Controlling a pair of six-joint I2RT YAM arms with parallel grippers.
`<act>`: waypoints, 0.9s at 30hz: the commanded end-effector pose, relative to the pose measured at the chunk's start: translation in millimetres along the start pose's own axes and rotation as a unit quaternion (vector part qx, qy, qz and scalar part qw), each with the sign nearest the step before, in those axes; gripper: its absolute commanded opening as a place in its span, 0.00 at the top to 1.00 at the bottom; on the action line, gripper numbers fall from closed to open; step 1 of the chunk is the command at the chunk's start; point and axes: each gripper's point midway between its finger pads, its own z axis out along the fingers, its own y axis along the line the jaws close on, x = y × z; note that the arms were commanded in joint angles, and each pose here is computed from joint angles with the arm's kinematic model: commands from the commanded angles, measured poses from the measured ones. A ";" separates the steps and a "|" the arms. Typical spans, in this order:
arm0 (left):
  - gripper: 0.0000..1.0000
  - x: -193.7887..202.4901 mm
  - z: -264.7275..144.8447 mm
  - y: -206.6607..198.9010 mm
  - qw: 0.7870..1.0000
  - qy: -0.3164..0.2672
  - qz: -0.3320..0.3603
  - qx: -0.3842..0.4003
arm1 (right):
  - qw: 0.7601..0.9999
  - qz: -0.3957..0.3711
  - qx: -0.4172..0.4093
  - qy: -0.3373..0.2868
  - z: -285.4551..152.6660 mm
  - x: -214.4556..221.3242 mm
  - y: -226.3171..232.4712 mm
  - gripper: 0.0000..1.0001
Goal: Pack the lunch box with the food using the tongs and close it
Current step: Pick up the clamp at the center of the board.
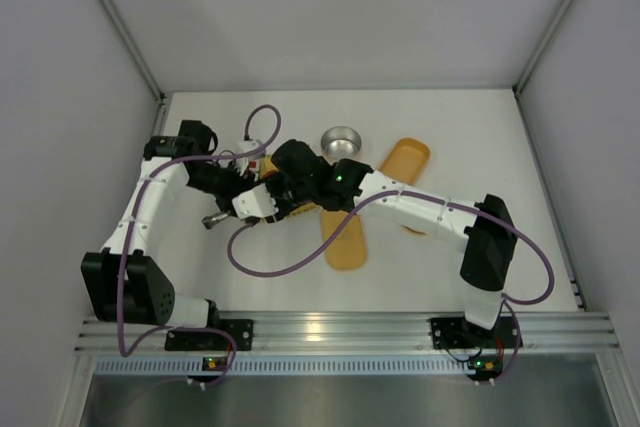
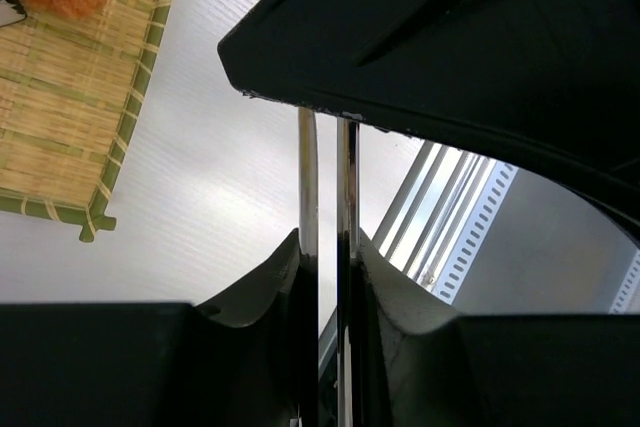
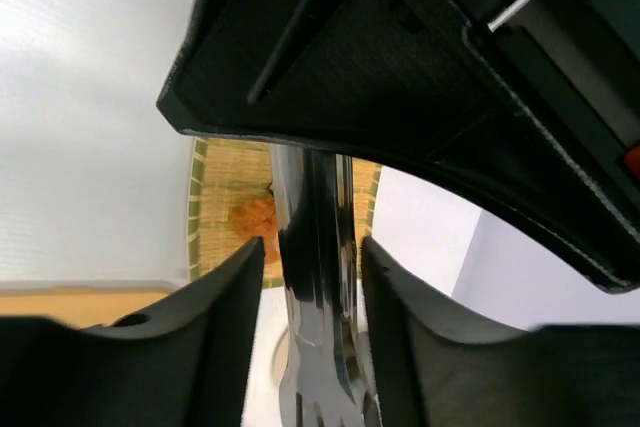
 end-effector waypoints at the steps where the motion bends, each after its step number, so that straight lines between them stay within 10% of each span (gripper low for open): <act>1: 1.00 -14.7 -2.3 -4.0 0.999 -0.036 0.012 0.003 | 1.000 -0.004 0.021 -0.021 -14.3 -17.4 -12.7 0.54; 11: 1.00 -17.8 -3.7 -18.3 0.998 -0.049 0.018 0.034 | 0.999 -0.013 0.046 -0.010 -12.2 -5.3 -8.7 0.44; 19: 0.93 -16.6 -5.2 -18.9 0.998 -0.047 0.020 0.028 | 0.996 -0.028 0.077 -0.017 -14.4 -6.5 -21.9 0.85; 27: 0.64 -32.2 -13.9 -3.2 0.996 -0.071 0.047 -0.031 | 0.998 -0.035 0.052 -0.024 -18.3 -10.6 -16.0 0.92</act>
